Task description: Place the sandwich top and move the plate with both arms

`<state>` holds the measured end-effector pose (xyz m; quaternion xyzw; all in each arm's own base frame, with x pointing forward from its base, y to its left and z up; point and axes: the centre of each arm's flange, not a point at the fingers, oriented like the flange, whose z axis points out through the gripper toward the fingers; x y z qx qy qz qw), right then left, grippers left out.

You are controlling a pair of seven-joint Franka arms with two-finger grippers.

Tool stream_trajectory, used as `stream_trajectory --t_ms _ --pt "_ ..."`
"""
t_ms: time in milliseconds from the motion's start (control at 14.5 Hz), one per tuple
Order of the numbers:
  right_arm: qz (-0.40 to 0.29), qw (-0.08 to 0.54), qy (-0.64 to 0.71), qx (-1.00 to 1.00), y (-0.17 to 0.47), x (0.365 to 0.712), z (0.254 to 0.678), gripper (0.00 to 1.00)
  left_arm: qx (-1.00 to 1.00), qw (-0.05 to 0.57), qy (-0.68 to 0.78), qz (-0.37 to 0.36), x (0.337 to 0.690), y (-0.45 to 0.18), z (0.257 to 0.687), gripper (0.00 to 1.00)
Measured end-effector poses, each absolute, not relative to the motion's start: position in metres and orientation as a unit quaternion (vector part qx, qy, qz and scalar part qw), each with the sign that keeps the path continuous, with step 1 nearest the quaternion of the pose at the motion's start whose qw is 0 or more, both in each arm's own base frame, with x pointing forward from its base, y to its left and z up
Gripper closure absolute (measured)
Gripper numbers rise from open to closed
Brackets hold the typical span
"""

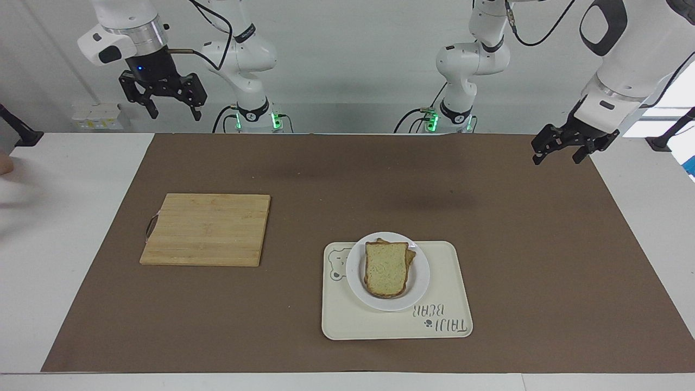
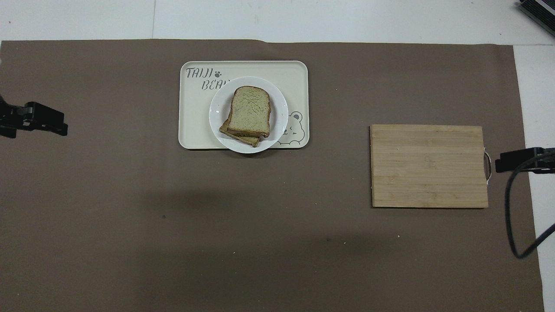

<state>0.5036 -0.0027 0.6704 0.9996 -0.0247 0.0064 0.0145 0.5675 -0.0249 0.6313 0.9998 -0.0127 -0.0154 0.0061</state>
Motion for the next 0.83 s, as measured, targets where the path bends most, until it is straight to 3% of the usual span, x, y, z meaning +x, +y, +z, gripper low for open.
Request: stream_trajectory --t_ms 829 --pt "0.006 0.014 -0.025 1.000 -0.0028 0.5036 0.6704 0.00 1.000 0.004 -0.012 -0.021 0.5544 -0.0224 0.6317 0.00"
